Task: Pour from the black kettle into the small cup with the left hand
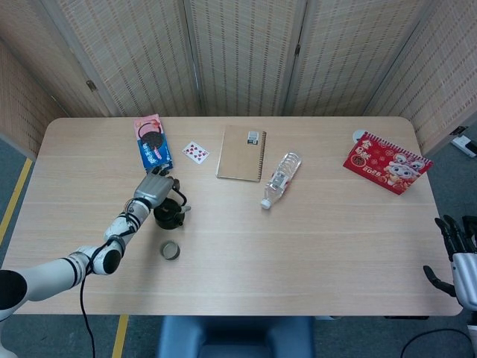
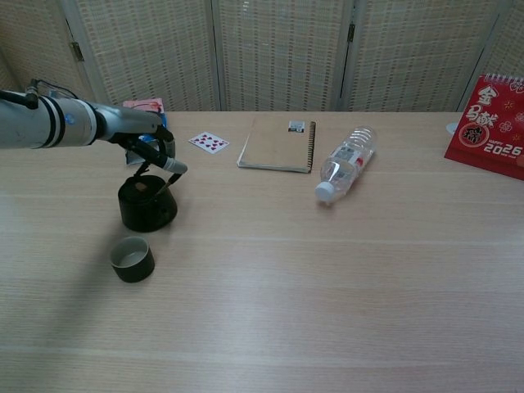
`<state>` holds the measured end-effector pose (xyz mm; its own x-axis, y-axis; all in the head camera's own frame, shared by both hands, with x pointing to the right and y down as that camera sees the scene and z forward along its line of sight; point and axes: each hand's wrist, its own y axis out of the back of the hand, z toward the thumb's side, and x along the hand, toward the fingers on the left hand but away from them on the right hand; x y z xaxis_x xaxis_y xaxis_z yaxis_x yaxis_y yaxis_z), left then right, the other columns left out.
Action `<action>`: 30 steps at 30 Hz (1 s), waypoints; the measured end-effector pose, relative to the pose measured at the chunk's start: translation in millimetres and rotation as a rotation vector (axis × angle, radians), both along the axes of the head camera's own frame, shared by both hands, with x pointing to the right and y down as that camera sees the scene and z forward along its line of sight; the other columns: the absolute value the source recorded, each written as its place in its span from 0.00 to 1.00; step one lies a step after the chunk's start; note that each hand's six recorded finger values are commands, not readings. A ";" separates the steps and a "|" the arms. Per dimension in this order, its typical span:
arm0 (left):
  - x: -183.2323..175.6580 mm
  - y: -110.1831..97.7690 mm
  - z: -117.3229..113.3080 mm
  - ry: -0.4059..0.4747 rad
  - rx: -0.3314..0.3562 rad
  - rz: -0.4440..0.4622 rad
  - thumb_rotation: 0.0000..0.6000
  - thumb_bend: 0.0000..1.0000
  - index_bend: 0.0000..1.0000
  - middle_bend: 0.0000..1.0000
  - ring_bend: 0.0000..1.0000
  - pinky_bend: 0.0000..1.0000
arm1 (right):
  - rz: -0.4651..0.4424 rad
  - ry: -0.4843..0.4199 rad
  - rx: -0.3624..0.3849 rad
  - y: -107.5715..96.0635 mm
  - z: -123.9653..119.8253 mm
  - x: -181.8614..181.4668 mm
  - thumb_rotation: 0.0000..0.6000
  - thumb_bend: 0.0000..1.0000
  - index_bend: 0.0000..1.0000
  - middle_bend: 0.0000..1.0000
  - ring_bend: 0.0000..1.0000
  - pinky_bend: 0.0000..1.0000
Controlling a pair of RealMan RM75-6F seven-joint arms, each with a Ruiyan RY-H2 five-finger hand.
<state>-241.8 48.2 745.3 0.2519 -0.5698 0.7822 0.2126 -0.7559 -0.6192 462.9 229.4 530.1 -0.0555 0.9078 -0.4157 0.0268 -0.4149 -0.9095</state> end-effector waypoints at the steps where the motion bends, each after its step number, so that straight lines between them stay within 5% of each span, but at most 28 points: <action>1: -2.4 0.1 -2.1 0.003 0.003 -0.003 0.32 0.15 0.35 0.36 0.15 0.00 | -0.001 -0.001 0.001 -0.2 0.0 -0.3 1.00 0.29 0.02 0.09 0.20 0.00; 30: -77.9 33.8 -50.6 0.076 0.098 -0.054 0.32 0.16 0.35 0.39 0.18 0.00 | -0.038 -0.020 0.022 -6.3 -4.5 -11.2 1.00 0.29 0.02 0.09 0.20 0.00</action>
<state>-319.7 82.0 694.6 0.2753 -0.6570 0.7018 0.1233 -0.6999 -0.7036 451.8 223.0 525.6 -0.0130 0.9179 -0.3966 0.0298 -0.3961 -0.9177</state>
